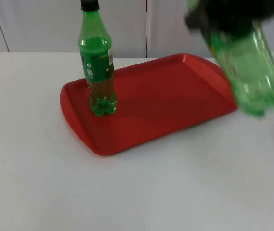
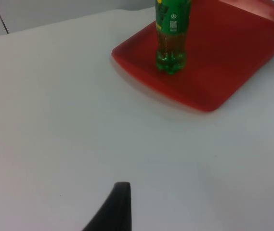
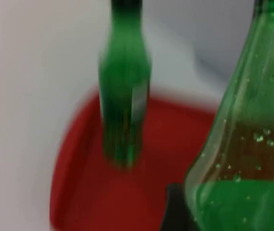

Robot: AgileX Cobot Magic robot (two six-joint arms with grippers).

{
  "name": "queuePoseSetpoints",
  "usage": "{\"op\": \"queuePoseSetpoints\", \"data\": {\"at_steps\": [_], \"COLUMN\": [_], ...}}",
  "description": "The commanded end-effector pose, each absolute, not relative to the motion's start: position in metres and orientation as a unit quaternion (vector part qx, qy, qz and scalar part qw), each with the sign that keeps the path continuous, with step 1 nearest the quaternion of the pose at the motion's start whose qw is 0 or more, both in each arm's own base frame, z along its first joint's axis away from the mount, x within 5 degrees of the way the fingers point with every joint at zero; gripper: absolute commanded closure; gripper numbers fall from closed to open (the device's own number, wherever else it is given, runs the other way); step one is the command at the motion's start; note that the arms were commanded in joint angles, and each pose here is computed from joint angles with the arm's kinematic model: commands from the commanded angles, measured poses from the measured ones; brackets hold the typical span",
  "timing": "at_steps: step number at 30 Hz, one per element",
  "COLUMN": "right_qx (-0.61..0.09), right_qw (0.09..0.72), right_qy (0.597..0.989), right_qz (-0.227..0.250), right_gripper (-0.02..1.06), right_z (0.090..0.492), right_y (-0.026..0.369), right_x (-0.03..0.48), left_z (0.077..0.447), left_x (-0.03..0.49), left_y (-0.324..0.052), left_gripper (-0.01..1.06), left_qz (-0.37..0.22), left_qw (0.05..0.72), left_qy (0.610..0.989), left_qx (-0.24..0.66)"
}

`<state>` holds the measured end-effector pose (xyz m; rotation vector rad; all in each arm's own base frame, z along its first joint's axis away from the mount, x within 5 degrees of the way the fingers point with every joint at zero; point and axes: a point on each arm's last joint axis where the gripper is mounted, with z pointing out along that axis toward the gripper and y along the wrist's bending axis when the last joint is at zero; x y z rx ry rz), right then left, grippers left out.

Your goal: Place the bottle upright on the tray.

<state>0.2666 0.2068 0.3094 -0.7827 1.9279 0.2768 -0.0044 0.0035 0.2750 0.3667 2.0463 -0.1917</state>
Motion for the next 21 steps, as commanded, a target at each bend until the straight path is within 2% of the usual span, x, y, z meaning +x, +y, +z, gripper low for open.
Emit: {"op": "queuePoseSetpoints", "data": {"at_steps": [1, 4, 10, 12, 16, 20, 21], "right_qx": [-0.333, -0.303, -0.271, -0.235, -0.220, -0.209, -0.209], "right_qw": [0.592, 0.659, 0.683, 0.688, 0.706, 0.746, 0.746], "right_qy": [0.721, 0.668, 0.662, 0.669, 0.656, 0.609, 0.609], "right_qz": [0.136, 0.163, 0.149, 0.155, 0.151, 0.167, 0.167], "right_gripper": [1.05, 1.05, 1.05, 1.05, 1.05, 1.05, 1.05], "right_z": [0.343, 0.363, 0.367, 0.369, 0.369, 0.363, 0.363], "right_y": [0.205, 0.195, 0.174, 0.161, 0.150, 0.146, 0.146], "right_x": [0.263, 0.269, 0.285, 0.292, 0.302, 0.320, 0.320], "left_z": [0.275, 0.275, 0.275, 0.275, 0.275, 0.275, 0.275], "left_x": [-0.004, -0.004, -0.004, -0.004, -0.004, -0.004, -0.004], "left_y": [0.003, 0.003, 0.003, 0.003, 0.003, 0.003, 0.003], "left_gripper": [0.00, 0.00, 0.00, 0.00, 0.00, 0.00, 0.00], "left_qz": [-0.083, -0.083, -0.083, -0.083, -0.083, -0.083, -0.083], "left_qw": [0.506, 0.506, 0.506, 0.506, 0.506, 0.506, 0.506], "left_qy": [0.845, 0.845, 0.845, 0.845, 0.845, 0.845, 0.845], "left_qx": [0.154, 0.154, 0.154, 0.154, 0.154, 0.154, 0.154]}}
